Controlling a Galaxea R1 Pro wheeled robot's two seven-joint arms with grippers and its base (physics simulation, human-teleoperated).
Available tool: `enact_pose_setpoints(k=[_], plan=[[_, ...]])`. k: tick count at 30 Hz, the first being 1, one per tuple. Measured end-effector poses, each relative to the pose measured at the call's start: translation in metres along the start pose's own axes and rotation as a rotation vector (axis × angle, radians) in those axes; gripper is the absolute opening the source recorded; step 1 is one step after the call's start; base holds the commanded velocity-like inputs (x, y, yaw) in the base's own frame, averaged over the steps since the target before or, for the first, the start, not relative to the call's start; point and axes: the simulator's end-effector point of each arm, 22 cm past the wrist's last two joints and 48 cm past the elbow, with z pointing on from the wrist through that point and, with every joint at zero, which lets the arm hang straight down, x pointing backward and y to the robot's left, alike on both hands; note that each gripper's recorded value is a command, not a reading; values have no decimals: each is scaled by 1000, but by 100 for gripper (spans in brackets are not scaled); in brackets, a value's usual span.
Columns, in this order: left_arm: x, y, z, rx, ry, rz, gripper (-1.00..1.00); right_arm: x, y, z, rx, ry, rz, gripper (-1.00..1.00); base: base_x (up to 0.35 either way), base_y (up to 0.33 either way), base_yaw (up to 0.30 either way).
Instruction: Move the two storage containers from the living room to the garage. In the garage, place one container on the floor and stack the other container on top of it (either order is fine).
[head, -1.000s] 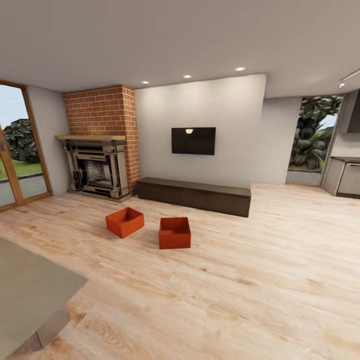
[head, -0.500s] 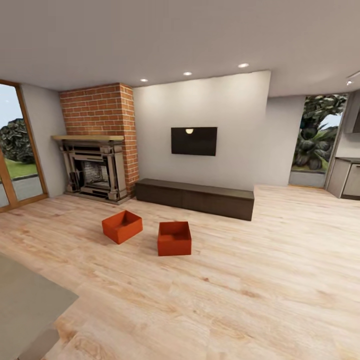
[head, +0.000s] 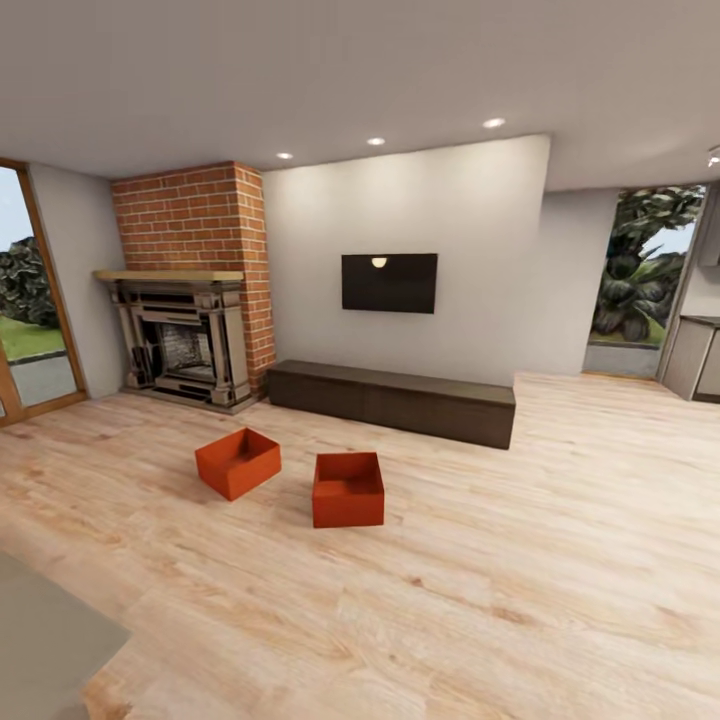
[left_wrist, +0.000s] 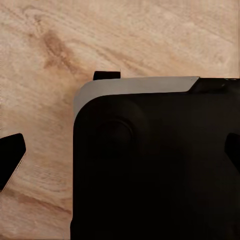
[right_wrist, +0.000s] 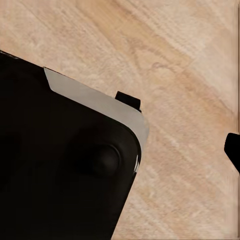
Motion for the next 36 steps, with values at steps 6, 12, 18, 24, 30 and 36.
enact_pose_setpoints(k=[6,12,18,24,30,36], plan=[[0,0,0,0,0,0,100,0,0,0,0,0,0,100,323,0,0],[0,0,0,0,0,0,100,0,0,0,0,-1,0,100,323,0,0],[0,0,0,0,0,0,100,0,0,0,0,-1,0,100,323,0,0],[0,0,0,0,0,0,100,0,0,0,0,-1,1,100,323,0,0],[0,0,0,0,0,0,100,-1,0,0,0,-2,1,100,323,0,0],[0,0,0,0,0,0,100,0,0,0,1,-1,0,100,323,0,0]])
